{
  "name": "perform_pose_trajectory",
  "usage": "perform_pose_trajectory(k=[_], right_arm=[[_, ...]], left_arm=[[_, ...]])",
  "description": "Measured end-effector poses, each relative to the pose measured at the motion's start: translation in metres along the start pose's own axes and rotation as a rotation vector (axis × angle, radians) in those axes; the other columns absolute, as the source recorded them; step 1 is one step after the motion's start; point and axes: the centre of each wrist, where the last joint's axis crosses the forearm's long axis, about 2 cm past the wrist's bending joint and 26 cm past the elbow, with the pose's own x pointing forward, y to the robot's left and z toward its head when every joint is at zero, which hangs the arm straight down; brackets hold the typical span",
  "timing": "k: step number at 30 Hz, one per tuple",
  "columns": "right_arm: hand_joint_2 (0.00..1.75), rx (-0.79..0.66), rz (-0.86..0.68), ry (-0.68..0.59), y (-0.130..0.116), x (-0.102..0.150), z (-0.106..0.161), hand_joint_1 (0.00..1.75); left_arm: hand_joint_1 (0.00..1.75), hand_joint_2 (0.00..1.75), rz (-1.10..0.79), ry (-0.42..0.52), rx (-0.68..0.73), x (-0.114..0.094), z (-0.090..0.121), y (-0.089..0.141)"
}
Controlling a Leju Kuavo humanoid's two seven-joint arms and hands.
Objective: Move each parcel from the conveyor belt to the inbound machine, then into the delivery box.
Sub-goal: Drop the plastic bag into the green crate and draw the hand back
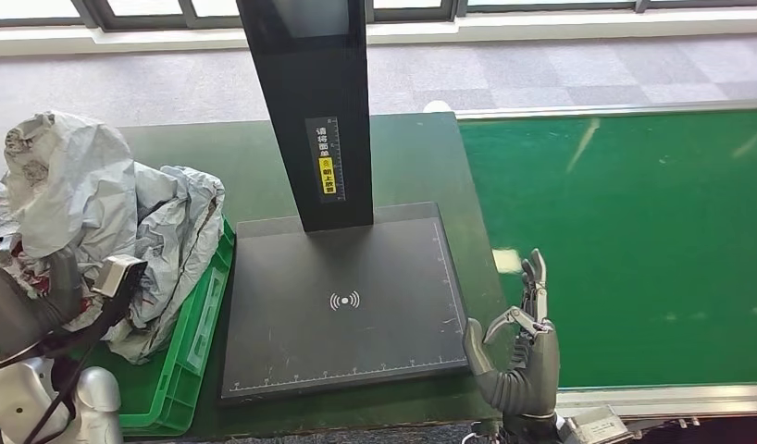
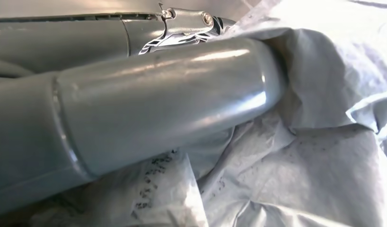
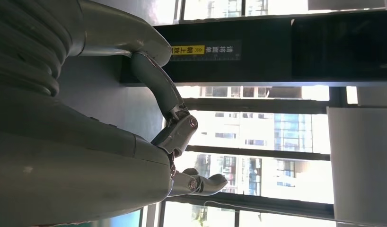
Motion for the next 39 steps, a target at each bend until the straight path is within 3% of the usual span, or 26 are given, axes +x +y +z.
perform_pose_trajectory(k=[13,18,21,24,29,34,39], right_arm=[[1.75,0.004,-0.003,0.001,0.0,0.0,0.0,0.0],[1.75,0.011,-0.008,0.006,0.0,0.0,0.002,0.0],[1.75,0.009,-0.013,0.011,0.0,0.0,0.004,0.0],[1.75,0.01,-0.017,0.016,0.001,0.001,0.005,0.0],[1.75,0.018,-0.03,0.015,0.001,0.001,0.005,0.0],[1.75,0.02,-0.034,0.008,0.001,0.0,0.002,0.0],[1.75,0.011,-0.027,0.008,0.001,-0.001,0.001,0.0]], left_arm=[[0.0,0.0,-0.006,0.012,-0.016,-0.002,0.004,-0.001],[0.0,0.0,0.068,0.077,-0.13,0.012,0.02,-0.024],[0.0,0.0,0.31,0.126,-0.273,0.026,0.035,-0.046],[0.0,0.0,0.716,0.197,-0.44,0.035,0.046,-0.063],[0.0,0.0,1.237,0.272,-0.559,0.039,0.047,-0.08],[0.0,0.0,1.511,0.308,-0.602,0.038,0.045,-0.088],[0.0,0.0,1.603,0.31,-0.609,0.04,0.044,-0.092]])
